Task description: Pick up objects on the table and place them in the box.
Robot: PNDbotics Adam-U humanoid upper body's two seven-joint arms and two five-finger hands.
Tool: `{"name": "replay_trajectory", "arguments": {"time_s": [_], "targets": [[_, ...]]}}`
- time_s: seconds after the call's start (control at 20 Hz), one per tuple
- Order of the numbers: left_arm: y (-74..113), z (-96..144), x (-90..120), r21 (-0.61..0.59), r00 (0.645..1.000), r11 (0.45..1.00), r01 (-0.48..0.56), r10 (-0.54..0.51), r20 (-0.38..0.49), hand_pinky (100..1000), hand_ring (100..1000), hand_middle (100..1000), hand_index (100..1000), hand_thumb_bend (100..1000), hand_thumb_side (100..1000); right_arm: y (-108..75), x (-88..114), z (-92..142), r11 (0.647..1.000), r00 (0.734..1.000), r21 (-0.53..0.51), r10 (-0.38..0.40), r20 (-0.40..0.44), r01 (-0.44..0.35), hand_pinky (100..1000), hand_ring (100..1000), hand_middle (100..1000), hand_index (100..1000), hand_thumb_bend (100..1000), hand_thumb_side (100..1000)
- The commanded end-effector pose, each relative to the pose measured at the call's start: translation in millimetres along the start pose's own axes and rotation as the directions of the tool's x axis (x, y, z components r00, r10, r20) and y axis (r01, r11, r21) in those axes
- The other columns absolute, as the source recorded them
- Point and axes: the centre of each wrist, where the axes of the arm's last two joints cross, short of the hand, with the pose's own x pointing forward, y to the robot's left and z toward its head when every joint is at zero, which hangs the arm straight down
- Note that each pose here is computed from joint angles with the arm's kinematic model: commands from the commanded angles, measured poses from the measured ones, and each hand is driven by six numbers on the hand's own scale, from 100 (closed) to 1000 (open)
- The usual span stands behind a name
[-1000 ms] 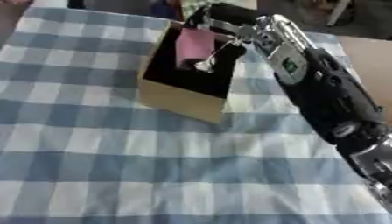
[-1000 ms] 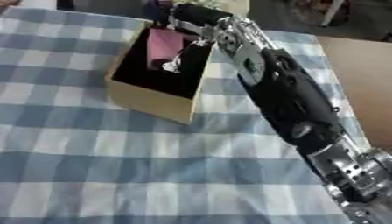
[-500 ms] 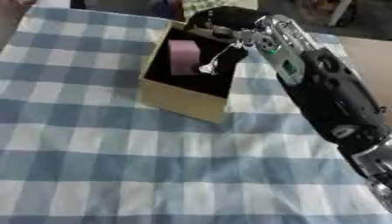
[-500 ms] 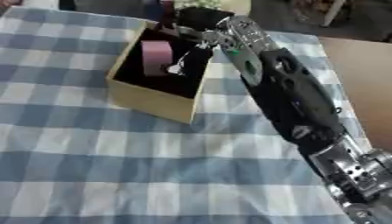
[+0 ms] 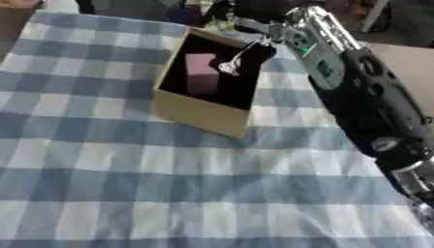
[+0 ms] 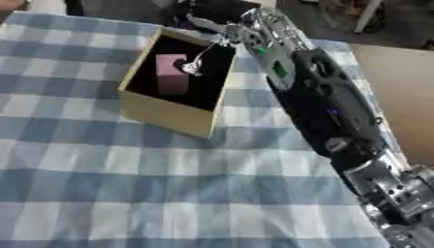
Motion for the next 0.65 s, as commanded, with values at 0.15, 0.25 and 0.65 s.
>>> {"name": "replay_trajectory", "arguments": {"time_s": [0.15, 0.25, 0.65], "targets": [[5.2, -2.9, 3.2, 0.013, 1.000, 1.000, 0.011, -0.012, 0.019, 489, 577, 617, 758, 253, 939, -52.8, 10.7, 43.2, 0.979, 1.000, -0.204, 0.012, 0.017, -0.009, 912, 851, 767, 871, 150, 431], [5.7, -2.8, 2.9, 0.016, 1.000, 1.000, 0.015, -0.015, 0.020, 491, 578, 618, 758, 254, 936, -65.5, 19.7, 61.8, 0.959, 1.000, -0.284, -0.007, 0.025, 0.014, 898, 833, 741, 843, 125, 474], [7.6, -1.8, 1.4, 0.028, 0.999, 0.999, 0.025, -0.026, 0.018, 494, 579, 618, 758, 256, 933, -86.5, 47.1, 128.4, 0.844, 0.998, -0.533, -0.057, 0.018, 0.058, 876, 801, 696, 801, 100, 569]]}}
